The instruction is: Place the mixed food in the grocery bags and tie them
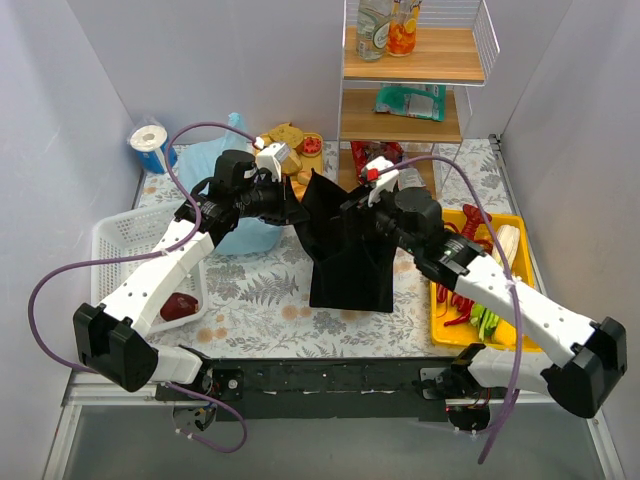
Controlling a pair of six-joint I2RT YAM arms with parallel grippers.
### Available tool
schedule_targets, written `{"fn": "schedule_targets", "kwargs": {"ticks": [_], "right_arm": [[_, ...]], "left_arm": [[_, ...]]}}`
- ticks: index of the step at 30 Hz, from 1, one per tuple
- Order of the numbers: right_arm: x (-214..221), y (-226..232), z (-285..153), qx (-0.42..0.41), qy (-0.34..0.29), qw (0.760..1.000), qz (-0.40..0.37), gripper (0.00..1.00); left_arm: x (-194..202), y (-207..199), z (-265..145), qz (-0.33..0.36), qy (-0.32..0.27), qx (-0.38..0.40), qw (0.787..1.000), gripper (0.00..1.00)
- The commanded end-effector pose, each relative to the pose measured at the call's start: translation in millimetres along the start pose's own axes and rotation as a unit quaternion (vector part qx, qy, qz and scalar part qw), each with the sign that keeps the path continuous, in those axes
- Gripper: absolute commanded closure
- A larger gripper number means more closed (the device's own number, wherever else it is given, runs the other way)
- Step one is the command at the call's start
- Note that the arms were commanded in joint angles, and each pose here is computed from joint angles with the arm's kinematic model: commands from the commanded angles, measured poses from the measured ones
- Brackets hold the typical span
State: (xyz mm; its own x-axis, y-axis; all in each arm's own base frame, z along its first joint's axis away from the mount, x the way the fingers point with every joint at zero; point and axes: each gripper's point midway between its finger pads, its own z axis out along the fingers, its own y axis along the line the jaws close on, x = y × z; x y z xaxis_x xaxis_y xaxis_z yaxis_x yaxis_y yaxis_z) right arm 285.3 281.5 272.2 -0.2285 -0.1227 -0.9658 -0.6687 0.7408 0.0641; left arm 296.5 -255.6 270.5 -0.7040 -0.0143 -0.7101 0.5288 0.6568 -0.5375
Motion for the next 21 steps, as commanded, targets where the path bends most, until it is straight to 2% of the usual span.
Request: {"fn": "schedule_targets", "kwargs": {"ticks": [1,3,4,5,7,9,12,14,20,21], "right_arm": [[-85,5,-40,-0.008,-0.096,0.995,0.003,0.06],[-100,-8,-40,0.02,-0.095,0.995,-0.004,0.07],[-122,-21,-45,0.038,-0.104,0.994,-0.006,0.09],[-122,-31,-34,0.049,-0.092,0.995,-0.009,0.09],[-155,-62,-38,0.07,-0.119,0.99,-0.003,0.12],[-168,-75,-28,0.054,-0.127,0.99,0.008,0.13],[-205,-124,-30,0.079,-0.166,0.983,0.01,0.18],[-225,-136,-21,0.062,-0.188,0.98,0.002,0.22],[-245,-194,7,0.074,-0.203,0.976,-0.025,0.25],[-259,-202,1,0.082,-0.22,0.971,-0.042,0.25]], "left_arm": [[-27,0,-7,0.056,-0.048,-0.012,0.997,1.0],[-28,3,-6,0.073,-0.049,-0.014,0.996,1.0],[-28,4,-4,0.076,-0.048,-0.014,0.996,1.0],[-27,6,-3,0.083,-0.048,-0.014,0.995,1.0],[-26,8,1,0.088,-0.049,-0.011,0.995,1.0],[-26,9,5,0.093,-0.052,-0.009,0.994,1.0],[-24,14,9,0.101,-0.05,-0.01,0.994,1.0],[-24,15,11,0.104,-0.049,-0.01,0.993,1.0],[-17,16,18,0.106,-0.038,0.002,0.994,1.0],[-16,16,19,0.107,-0.037,0.006,0.994,1.0]]}}
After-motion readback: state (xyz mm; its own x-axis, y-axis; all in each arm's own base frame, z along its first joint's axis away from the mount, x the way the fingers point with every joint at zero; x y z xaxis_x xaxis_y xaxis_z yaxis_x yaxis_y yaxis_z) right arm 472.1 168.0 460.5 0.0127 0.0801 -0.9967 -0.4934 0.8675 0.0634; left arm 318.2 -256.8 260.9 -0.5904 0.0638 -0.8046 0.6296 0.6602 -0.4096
